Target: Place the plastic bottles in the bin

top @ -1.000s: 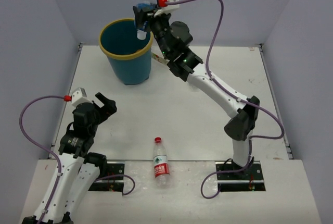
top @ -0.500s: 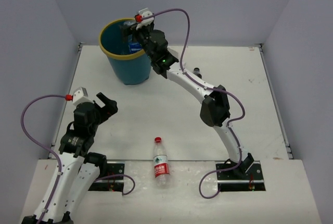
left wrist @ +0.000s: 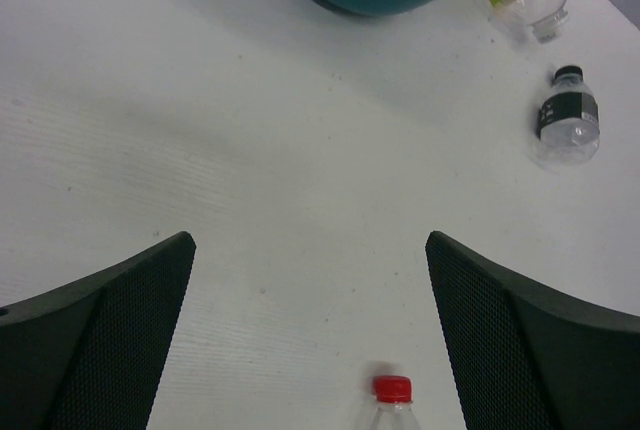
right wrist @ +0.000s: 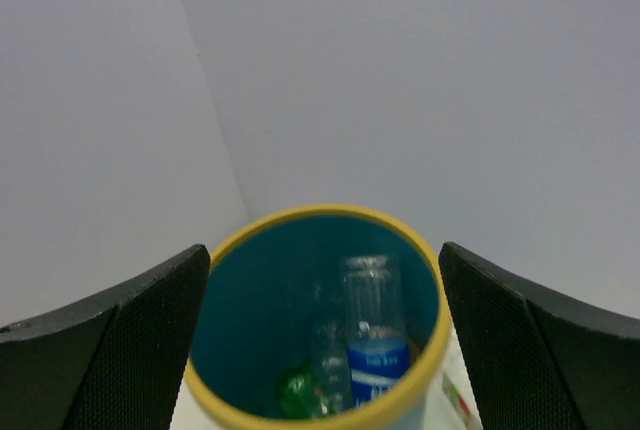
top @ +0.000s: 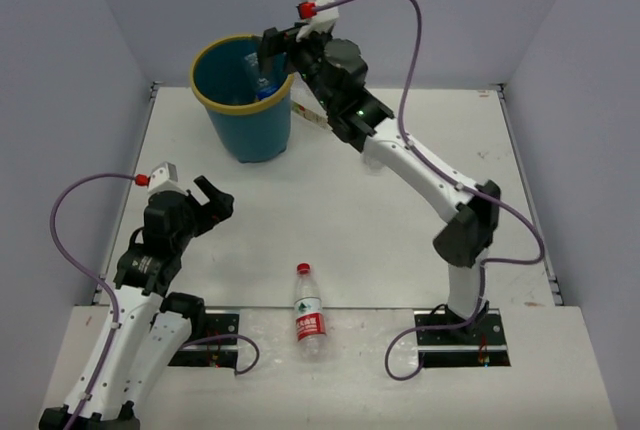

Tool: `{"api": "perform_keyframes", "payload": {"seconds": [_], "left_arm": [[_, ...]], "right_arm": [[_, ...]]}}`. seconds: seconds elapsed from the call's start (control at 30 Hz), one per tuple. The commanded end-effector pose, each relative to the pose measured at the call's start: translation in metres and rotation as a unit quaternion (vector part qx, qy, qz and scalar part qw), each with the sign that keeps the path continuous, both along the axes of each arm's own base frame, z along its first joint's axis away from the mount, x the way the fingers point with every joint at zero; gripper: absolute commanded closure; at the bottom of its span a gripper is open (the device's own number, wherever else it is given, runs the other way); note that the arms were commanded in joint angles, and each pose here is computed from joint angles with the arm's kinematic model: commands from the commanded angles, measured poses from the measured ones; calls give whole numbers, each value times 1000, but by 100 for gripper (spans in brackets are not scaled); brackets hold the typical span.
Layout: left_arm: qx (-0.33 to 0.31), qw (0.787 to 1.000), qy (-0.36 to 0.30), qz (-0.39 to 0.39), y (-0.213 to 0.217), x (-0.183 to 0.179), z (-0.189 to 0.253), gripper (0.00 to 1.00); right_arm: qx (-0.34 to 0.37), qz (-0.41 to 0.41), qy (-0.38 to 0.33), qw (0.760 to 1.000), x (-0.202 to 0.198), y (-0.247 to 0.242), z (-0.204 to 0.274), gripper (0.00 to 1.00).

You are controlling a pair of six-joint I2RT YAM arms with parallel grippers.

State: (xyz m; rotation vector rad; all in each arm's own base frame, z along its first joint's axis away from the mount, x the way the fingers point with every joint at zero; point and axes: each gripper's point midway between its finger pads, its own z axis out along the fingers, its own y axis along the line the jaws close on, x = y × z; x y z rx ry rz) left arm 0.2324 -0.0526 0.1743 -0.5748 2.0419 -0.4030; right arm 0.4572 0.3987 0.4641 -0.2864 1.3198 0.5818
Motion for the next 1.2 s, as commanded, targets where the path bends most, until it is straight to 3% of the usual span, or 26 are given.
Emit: {"api": "perform_keyframes", "payload": {"seconds": [0.0, 0.07, 0.13, 0.27, 0.4, 0.53, 0.77, 1.17], "left_arm": [[-21, 992, -11, -127, -40, 2, 17, 0], [-36, 984, 1, -175, -57, -1, 15, 0], [-50, 974, 19, -220, -73, -7, 6, 0], [-46, 965, 40, -254, -92, -17, -6, 0], [-37, 956, 64, -283, -116, -27, -18, 0], [-36, 938, 108, -327, -134, -44, -38, 0], [-4, 898, 208, -389, -150, -98, -81, 0], [30, 832, 276, -480, -199, -156, -118, 0]], "right_arm": [[34, -58, 117, 991, -23, -86, -18, 1], [52, -83, 148, 984, -32, -116, -39, 1], [61, -148, 214, 964, -41, -171, -112, 1], [81, -221, 255, 938, -81, -239, -164, 1], [62, -250, 344, 903, -126, -275, -254, 1], [53, -280, 393, 874, -159, -296, -303, 1], [72, -293, 385, 872, -174, -310, -305, 1], [77, -310, 375, 870, -181, -321, -306, 1]]}}
